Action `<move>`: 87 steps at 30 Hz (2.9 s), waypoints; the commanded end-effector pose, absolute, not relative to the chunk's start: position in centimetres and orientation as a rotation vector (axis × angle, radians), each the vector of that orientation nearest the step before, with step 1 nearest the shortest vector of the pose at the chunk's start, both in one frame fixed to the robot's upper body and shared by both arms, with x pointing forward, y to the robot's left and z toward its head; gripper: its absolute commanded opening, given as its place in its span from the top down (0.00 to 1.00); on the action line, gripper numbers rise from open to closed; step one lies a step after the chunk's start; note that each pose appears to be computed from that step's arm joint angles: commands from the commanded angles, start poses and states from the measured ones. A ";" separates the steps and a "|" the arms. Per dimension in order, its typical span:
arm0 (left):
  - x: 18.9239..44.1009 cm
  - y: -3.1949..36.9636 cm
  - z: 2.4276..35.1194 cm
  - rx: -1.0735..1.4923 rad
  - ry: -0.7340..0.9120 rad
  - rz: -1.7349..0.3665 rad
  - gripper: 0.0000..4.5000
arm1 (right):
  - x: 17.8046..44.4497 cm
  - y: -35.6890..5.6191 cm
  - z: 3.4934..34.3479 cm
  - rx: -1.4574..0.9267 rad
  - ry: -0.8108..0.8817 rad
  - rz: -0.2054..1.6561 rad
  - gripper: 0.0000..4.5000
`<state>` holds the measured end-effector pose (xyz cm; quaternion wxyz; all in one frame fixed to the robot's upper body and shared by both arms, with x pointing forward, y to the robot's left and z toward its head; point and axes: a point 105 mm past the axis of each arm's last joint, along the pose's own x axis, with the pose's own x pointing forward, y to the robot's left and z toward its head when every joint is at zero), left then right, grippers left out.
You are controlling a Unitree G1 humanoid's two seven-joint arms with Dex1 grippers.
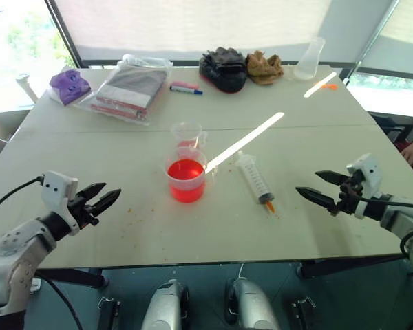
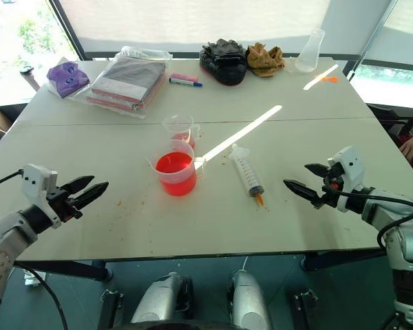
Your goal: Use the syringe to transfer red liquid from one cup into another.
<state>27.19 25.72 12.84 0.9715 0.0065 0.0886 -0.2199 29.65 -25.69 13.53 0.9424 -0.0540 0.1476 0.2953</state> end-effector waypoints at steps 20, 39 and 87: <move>28.0 23.4 13.7 0.126 0.033 -0.613 0.43 | 36.1 -13.3 16.9 -0.167 0.731 0.760 0.01; 23.7 22.7 16.3 0.024 0.101 -0.751 0.43 | 40.1 -13.9 12.0 -0.303 0.894 0.669 0.01; 25.8 20.2 15.3 0.070 0.102 -0.887 0.43 | 32.6 -5.5 40.1 0.336 -0.568 0.991 0.68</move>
